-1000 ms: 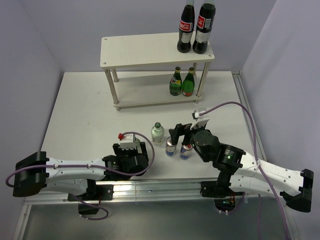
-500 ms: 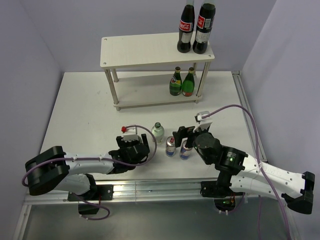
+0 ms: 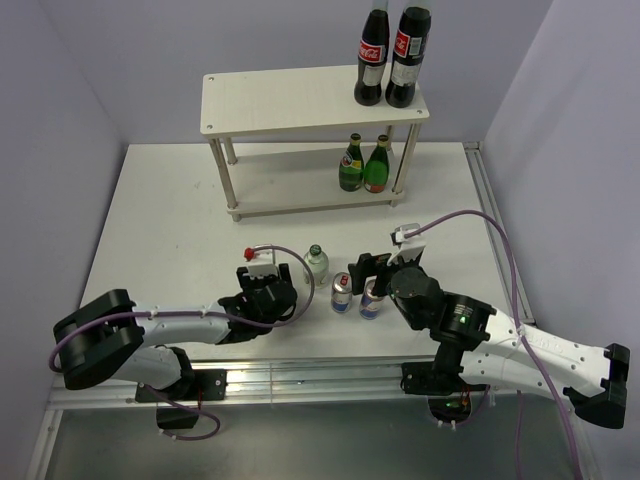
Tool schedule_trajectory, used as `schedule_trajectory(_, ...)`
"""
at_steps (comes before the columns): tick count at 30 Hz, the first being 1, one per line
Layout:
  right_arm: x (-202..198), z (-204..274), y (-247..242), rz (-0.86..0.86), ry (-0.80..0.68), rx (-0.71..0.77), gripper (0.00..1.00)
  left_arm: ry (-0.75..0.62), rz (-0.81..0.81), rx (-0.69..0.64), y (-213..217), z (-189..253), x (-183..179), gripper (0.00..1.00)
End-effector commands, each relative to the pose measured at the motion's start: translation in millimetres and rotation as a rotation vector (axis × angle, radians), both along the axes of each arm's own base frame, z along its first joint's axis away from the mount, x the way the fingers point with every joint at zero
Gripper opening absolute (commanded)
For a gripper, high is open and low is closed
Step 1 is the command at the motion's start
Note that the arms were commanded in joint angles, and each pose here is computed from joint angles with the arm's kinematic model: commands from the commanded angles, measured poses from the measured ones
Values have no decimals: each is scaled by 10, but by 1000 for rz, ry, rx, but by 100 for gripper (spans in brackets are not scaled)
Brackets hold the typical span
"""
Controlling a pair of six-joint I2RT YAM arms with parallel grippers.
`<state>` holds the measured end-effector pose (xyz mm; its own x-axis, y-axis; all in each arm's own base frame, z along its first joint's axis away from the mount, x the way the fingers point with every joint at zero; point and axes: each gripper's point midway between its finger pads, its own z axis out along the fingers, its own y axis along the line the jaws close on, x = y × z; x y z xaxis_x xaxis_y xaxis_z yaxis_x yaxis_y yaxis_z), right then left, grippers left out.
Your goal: Place and organize the beverage onto the shelf
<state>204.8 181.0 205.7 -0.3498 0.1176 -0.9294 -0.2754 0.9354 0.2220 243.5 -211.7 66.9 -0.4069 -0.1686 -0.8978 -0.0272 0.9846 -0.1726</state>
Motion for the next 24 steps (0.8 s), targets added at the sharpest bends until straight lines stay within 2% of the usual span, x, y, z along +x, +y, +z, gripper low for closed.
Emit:
schedule_trajectory(1,13,47,-17,-13,-20,9,100,-49,2,-33,-124,272,187,0)
schedule_trajectory(7,9,86,-50,-20,-31,22,100,-134,3,-49,-152,819,606,0)
schedule_trajectory(14,2,85,-54,-17,-33,28,100,-226,23,-63,-112,1455,1262,0)
schedule_trajectory(24,-22,39,-26,4,-25,34,100,-261,68,-31,-18,1649,2145,0)
